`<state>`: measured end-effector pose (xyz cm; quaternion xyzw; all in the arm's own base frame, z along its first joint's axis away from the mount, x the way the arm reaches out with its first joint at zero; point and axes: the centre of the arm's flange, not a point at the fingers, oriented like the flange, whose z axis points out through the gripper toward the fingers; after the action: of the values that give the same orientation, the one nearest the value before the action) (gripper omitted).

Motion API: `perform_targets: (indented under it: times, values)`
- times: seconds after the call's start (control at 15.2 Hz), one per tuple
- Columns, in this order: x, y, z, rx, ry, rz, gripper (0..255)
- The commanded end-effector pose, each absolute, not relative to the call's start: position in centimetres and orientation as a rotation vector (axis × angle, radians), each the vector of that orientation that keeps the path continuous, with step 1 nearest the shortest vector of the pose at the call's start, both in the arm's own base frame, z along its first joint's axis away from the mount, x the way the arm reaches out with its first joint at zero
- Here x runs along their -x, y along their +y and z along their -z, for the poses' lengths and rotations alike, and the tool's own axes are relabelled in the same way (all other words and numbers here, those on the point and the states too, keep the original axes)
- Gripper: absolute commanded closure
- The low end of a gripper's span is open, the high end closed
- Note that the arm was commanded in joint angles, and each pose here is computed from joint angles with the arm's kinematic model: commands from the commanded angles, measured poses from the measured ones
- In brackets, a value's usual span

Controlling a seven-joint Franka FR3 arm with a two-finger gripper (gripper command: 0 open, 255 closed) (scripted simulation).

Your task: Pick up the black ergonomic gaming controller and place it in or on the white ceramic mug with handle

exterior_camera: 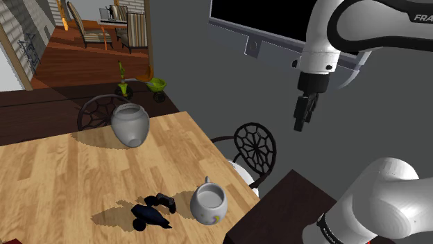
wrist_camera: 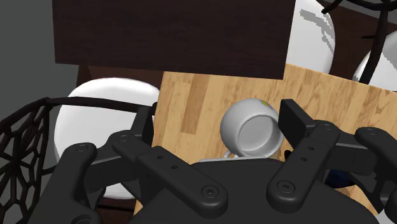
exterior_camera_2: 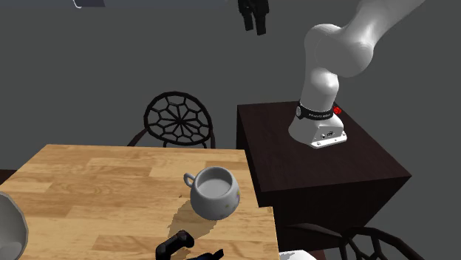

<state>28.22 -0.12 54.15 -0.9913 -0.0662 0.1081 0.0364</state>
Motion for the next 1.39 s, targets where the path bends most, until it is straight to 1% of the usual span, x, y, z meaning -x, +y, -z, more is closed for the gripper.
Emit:
perform_targets:
  times: [0.0,1.32]
  values:
    - [-28.2,-0.1,-54.2,3.044,-0.203,-0.332,0]
    - [-39.3,14.4,-35.9,3.041,-0.442,-0.212,0]
